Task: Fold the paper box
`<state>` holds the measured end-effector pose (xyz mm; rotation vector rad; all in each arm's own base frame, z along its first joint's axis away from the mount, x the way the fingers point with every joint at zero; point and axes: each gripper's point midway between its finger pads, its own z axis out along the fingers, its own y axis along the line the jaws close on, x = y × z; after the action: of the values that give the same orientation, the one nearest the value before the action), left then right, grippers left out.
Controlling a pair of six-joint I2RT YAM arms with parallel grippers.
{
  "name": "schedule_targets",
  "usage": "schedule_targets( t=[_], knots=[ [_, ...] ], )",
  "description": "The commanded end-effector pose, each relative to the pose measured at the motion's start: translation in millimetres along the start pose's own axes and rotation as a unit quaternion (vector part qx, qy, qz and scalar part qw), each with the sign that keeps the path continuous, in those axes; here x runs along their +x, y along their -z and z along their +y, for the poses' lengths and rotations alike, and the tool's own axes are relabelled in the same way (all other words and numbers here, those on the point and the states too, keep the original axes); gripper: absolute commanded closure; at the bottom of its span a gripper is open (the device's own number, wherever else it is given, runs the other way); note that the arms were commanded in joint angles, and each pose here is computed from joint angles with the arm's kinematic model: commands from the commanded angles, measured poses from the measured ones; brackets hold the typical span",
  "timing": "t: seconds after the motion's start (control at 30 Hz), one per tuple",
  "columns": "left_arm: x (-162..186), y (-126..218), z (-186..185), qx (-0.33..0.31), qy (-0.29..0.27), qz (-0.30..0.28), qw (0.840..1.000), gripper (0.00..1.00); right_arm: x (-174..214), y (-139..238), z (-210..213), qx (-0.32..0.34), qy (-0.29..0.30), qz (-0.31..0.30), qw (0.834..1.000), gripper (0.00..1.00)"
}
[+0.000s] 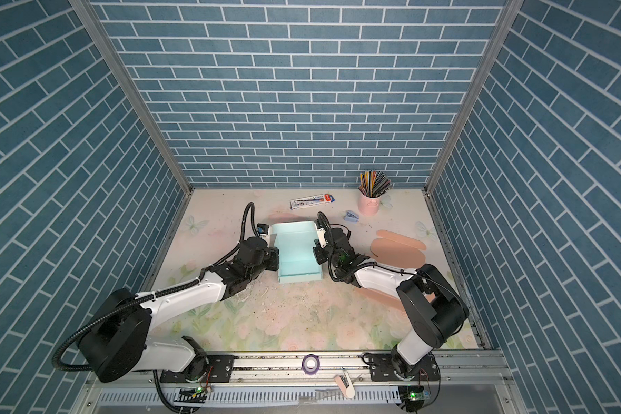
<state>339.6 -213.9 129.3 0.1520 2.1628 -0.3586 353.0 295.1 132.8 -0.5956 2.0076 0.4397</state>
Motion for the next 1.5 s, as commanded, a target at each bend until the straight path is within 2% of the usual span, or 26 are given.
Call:
schedule_targets(
  t=[0.0, 0.13, 0.27, 0.37, 0.5, 0.73, 0.87, 0.93, 1.0, 1.13, 1.3, 1.37, 1.47],
  knots=[
    [-20.4, 0.9, -6.5, 0.004, 0.015, -0.046, 0.999, 0.94, -24.5, 5.0, 18.5, -0.042, -0.036, -0.028, 0.998, 0.80],
    [-8.6, -3.1, -2.4, -0.004, 0.010, -0.043, 0.999, 0.94, -24.8, 3.1, 21.7, -0.050, -0.058, -0.017, 0.997, 0.80],
    [-5.9, -5.5, -3.8, -0.009, 0.004, -0.047, 0.999, 0.94, -18.4, -4.5, 15.6, -0.031, -0.060, -0.005, 0.998, 0.64],
    [-4.1, -6.5, -2.9, -0.014, 0.000, -0.048, 0.999, 0.94, -13.5, -7.7, 11.4, -0.024, -0.058, -0.002, 0.998, 0.59],
    [0.5, -8.7, 0.2, -0.022, -0.003, -0.044, 0.999, 0.94, -6.4, -8.8, 6.4, -0.013, -0.055, 0.009, 0.998, 0.63],
    [4.7, -14.9, 0.8, -0.026, -0.006, -0.039, 0.999, 0.94, 4.8, -4.9, -3.7, 0.009, -0.058, 0.023, 0.998, 0.63],
    [7.0, -18.3, 1.5, -0.030, -0.007, -0.035, 0.999, 0.94, 10.4, -4.5, -8.6, 0.023, -0.067, 0.033, 0.997, 0.73],
    [8.5, -19.3, 2.1, -0.031, -0.008, -0.033, 0.999, 0.94, 14.9, -4.4, -12.7, 0.035, -0.070, 0.038, 0.996, 0.75],
    [9.7, -19.8, 2.7, -0.033, -0.008, -0.031, 0.999, 0.93, 17.1, -3.6, -15.8, 0.044, -0.071, 0.042, 0.996, 0.74],
    [10.5, -20.3, 3.2, -0.034, -0.011, -0.030, 0.999, 0.94, 17.5, 1.2, -20.6, 0.048, -0.082, 0.034, 0.995, 0.65],
    [11.6, -20.8, 3.6, -0.034, -0.011, -0.030, 0.999, 0.94, 17.1, 8.3, -22.4, 0.022, -0.113, 0.005, 0.993, 0.61],
    [10.8, -20.8, 2.6, -0.032, -0.010, -0.031, 0.999, 0.93, 17.5, 11.2, -24.0, 0.011, -0.125, -0.008, 0.992, 0.63],
    [12.6, -21.9, 2.0, -0.029, -0.010, -0.030, 0.999, 0.94, 17.0, 11.3, -21.8, -0.005, -0.126, -0.015, 0.992, 0.73]
  ],
)
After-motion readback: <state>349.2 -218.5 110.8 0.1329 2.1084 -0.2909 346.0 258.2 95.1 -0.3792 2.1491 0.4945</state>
